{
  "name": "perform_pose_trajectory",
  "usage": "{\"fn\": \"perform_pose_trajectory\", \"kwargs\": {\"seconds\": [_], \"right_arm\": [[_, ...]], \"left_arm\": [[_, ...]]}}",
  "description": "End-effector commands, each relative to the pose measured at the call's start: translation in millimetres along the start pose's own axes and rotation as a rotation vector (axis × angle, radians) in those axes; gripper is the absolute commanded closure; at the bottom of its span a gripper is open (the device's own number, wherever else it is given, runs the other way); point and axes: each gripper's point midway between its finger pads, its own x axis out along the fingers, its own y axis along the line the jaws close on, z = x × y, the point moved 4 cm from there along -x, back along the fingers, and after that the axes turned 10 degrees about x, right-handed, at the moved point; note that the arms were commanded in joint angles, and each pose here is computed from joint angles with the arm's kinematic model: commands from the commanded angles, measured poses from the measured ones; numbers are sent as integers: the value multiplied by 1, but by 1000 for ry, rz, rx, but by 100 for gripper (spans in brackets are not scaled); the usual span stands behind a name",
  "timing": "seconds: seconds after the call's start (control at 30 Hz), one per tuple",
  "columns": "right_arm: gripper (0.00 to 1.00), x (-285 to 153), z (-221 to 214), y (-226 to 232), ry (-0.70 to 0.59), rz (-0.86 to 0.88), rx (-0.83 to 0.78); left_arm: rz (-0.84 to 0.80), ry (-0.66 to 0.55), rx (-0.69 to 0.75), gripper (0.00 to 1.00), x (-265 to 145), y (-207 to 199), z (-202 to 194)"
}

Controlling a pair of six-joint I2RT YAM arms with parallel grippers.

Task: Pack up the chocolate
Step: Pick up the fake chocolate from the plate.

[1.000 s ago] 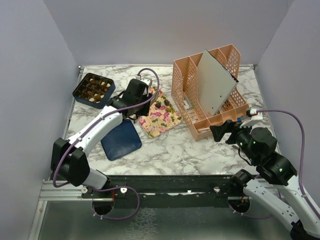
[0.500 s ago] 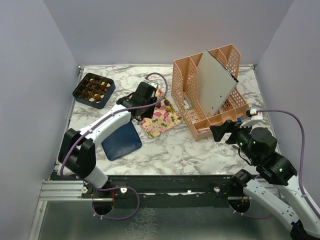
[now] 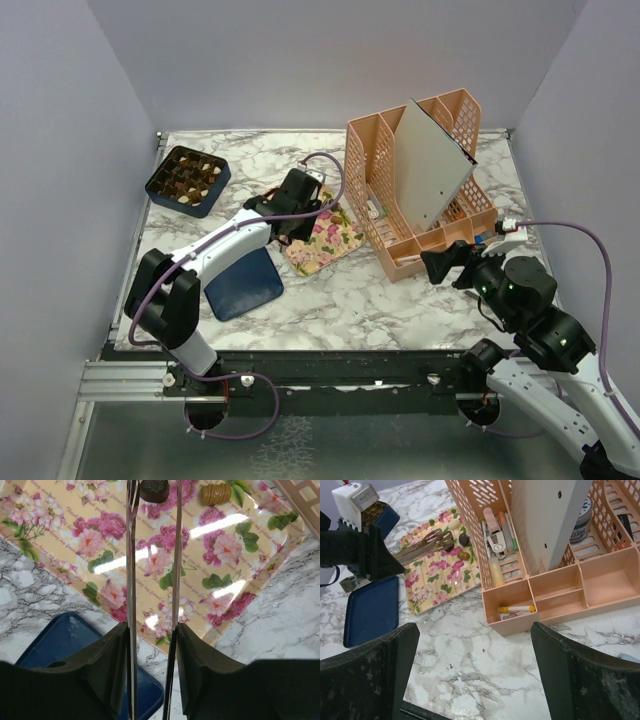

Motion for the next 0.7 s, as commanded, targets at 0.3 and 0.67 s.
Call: {"fn": "perform_pose_trajectory", "kwargs": {"seconds": [0.3, 0.67], "right_arm": [[1, -2, 3, 2, -18, 19, -6], [1, 0, 2, 2, -10, 19, -5]], "left_arm": [[47, 23, 27, 56, 16, -1, -8], [65, 40, 44, 61, 18, 1, -8]]}}
